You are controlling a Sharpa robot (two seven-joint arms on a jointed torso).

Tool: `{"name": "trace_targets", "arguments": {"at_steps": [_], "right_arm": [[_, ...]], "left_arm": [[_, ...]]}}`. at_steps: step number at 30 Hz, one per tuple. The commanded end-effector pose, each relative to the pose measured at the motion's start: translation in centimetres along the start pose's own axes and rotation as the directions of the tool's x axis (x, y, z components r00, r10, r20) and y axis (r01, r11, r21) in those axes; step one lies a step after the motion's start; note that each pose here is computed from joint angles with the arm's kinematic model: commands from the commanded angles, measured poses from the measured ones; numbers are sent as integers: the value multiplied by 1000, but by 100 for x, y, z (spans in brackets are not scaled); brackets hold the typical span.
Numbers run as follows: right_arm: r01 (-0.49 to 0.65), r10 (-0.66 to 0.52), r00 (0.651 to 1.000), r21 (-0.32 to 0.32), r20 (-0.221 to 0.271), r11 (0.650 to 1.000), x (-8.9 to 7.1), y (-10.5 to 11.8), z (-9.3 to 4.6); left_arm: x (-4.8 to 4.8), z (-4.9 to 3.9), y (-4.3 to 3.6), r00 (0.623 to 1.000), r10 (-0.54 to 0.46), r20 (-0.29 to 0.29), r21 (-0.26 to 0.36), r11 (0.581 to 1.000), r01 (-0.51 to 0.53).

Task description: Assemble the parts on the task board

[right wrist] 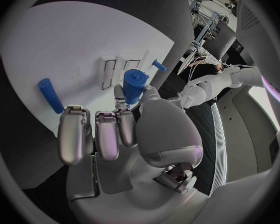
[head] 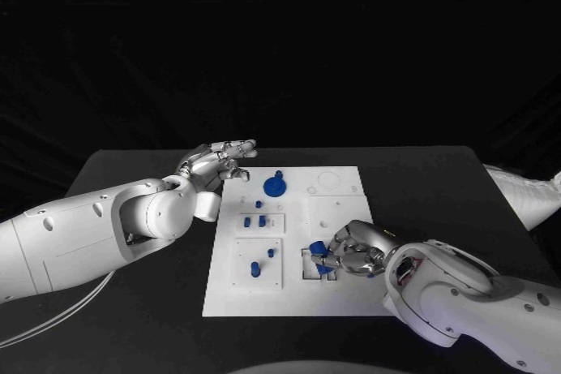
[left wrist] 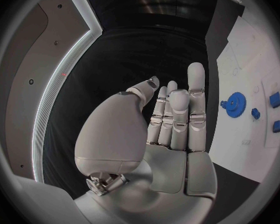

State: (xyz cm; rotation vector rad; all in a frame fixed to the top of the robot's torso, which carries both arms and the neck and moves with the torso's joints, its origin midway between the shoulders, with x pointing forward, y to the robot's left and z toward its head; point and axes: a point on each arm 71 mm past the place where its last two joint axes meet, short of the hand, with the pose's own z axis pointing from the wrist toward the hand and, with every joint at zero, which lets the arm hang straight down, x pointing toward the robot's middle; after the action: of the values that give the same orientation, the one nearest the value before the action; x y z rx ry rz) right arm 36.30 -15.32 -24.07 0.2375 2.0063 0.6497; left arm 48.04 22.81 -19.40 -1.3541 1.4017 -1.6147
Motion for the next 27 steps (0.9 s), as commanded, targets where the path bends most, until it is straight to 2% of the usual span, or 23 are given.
{"name": "trace_targets", "arguments": {"at_steps": [1, 12, 27], "right_arm": [[34, -33, 997, 13, -73, 999, 62, 12, 17], [73, -72, 994, 3, -77, 997, 82, 51, 66], [116, -116, 993, -1, -27, 993, 31, 36, 133]], "left_arm": [[36, 3, -5, 1000, -6, -25, 8, 1000, 6], [42, 4, -4, 1000, -7, -27, 8, 1000, 7], [42, 2, -3, 1000, -6, -26, 6, 1000, 7]]}}
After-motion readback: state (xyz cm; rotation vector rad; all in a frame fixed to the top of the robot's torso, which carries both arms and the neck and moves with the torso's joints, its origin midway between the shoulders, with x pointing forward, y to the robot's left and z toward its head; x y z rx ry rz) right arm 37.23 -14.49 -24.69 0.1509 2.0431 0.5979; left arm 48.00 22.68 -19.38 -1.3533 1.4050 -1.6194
